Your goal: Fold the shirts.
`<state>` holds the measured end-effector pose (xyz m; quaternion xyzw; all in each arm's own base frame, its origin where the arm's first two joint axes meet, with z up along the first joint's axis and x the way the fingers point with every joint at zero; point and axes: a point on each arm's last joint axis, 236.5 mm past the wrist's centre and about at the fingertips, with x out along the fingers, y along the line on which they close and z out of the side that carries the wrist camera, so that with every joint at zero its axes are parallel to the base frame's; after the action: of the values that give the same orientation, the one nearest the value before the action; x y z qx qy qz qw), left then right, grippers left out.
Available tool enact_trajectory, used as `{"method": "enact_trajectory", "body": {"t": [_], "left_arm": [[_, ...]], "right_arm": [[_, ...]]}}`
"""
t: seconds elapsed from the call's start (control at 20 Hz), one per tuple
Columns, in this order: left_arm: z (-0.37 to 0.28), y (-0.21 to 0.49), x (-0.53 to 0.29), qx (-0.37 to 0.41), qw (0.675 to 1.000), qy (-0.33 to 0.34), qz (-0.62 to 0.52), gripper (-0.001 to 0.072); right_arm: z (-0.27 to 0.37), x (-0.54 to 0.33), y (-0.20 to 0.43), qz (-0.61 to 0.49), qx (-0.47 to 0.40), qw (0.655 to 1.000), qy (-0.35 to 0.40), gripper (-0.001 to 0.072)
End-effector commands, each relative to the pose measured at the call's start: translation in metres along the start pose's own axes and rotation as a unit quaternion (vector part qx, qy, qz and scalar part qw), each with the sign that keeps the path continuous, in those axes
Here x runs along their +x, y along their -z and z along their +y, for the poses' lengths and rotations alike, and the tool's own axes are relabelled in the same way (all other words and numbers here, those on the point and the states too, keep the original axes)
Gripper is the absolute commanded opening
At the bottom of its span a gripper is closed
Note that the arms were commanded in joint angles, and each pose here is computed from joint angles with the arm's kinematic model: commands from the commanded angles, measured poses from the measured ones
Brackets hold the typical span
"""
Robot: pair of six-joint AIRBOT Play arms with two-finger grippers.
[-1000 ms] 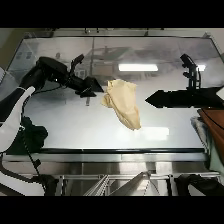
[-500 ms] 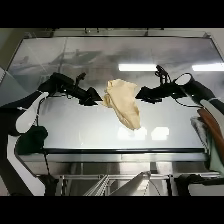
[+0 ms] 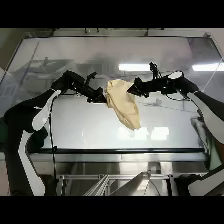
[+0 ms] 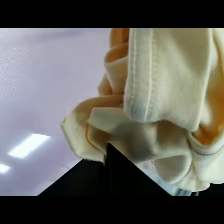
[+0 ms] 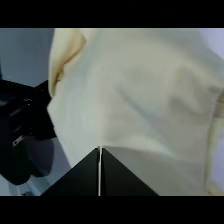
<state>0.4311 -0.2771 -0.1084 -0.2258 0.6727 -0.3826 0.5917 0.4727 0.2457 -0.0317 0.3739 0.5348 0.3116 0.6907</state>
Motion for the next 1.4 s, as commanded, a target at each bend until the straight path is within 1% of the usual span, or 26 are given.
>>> {"method": "enact_trajectory", "body": {"t": [0.0, 0.1, 0.2, 0.3, 0.35, 0.4, 0.45, 0.5, 0.55, 0.65, 0.75, 0.8, 0.9, 0.95, 1.0, 1.15, 1.35], "left_arm": [[-0.036, -0.004, -0.022, 0.033, 0.999, 0.019, 0.005, 0.0004], [-0.075, -0.009, -0.066, 0.083, 0.996, 0.021, -0.015, 0.0004], [-0.126, -0.013, -0.126, 0.136, 0.989, 0.012, -0.065, 0.0004], [-0.188, -0.008, -0.191, 0.203, 0.970, -0.004, -0.136, 0.0004], [-0.223, 0.001, -0.221, 0.241, 0.955, -0.013, -0.174, 0.0008], [-0.251, 0.012, -0.244, 0.270, 0.941, -0.019, -0.205, 0.0013], [-0.273, 0.026, -0.261, 0.292, 0.928, -0.028, -0.230, 0.0013], [-0.286, 0.039, -0.269, 0.301, 0.922, -0.030, -0.240, 0.0014], [-0.287, 0.053, -0.269, 0.300, 0.924, -0.033, -0.234, 0.0014], [-0.262, 0.080, -0.254, 0.277, 0.941, -0.058, -0.186, 0.0014], [-0.227, 0.109, -0.231, 0.236, 0.961, -0.070, -0.123, 0.0014], [-0.205, 0.119, -0.224, 0.209, 0.969, -0.083, -0.103, 0.0014], [-0.157, 0.139, -0.210, 0.148, 0.980, -0.106, -0.075, 0.0014], [-0.137, 0.149, -0.203, 0.120, 0.985, -0.103, -0.065, 0.0014], [-0.120, 0.160, -0.197, 0.099, 0.989, -0.097, -0.057, 0.0014], [-0.078, 0.180, -0.188, 0.045, 0.994, -0.086, -0.052, 0.0014], [-0.042, 0.199, -0.184, -0.009, 0.996, -0.068, -0.050, 0.0014]], "right_arm": [[0.051, -0.012, -0.013, -0.015, -0.025, 0.994, -0.106, 0.0018], [0.083, -0.042, -0.021, -0.026, -0.064, 0.987, -0.143, 0.0017], [0.109, -0.082, -0.032, -0.054, -0.098, 0.982, -0.154, 0.0018], [0.124, -0.120, -0.032, -0.064, -0.106, 0.980, -0.155, 0.0019], [0.125, -0.131, -0.026, -0.053, -0.102, 0.982, -0.149, 0.0021], [0.122, -0.136, -0.016, -0.033, -0.099, 0.985, -0.138, 0.0083], [0.113, -0.135, -0.004, -0.007, -0.098, 0.988, -0.118, 0.0316], [0.100, -0.131, 0.006, 0.017, -0.094, 0.991, -0.090, 0.0415], [0.077, -0.124, 0.014, 0.039, -0.082, 0.995, -0.043, 0.0415], [0.033, -0.110, 0.026, 0.064, -0.068, 0.994, 0.049, 0.0429], [-0.001, -0.095, 0.039, 0.086, -0.052, 0.989, 0.105, 0.0590], [-0.011, -0.086, 0.043, 0.092, -0.043, 0.988, 0.117, 0.0603], [-0.028, -0.064, 0.045, 0.094, -0.022, 0.987, 0.126, 0.0603], [-0.035, -0.052, 0.044, 0.092, -0.010, 0.987, 0.128, 0.0603], [-0.041, -0.039, 0.043, 0.089, 0.002, 0.988, 0.125, 0.0603], [-0.041, 0.007, 0.039, 0.072, 0.059, 0.993, 0.068, 0.0599], [-0.028, 0.046, 0.009, 0.000, 0.109, 0.994, -0.016, 0.0596]]}}
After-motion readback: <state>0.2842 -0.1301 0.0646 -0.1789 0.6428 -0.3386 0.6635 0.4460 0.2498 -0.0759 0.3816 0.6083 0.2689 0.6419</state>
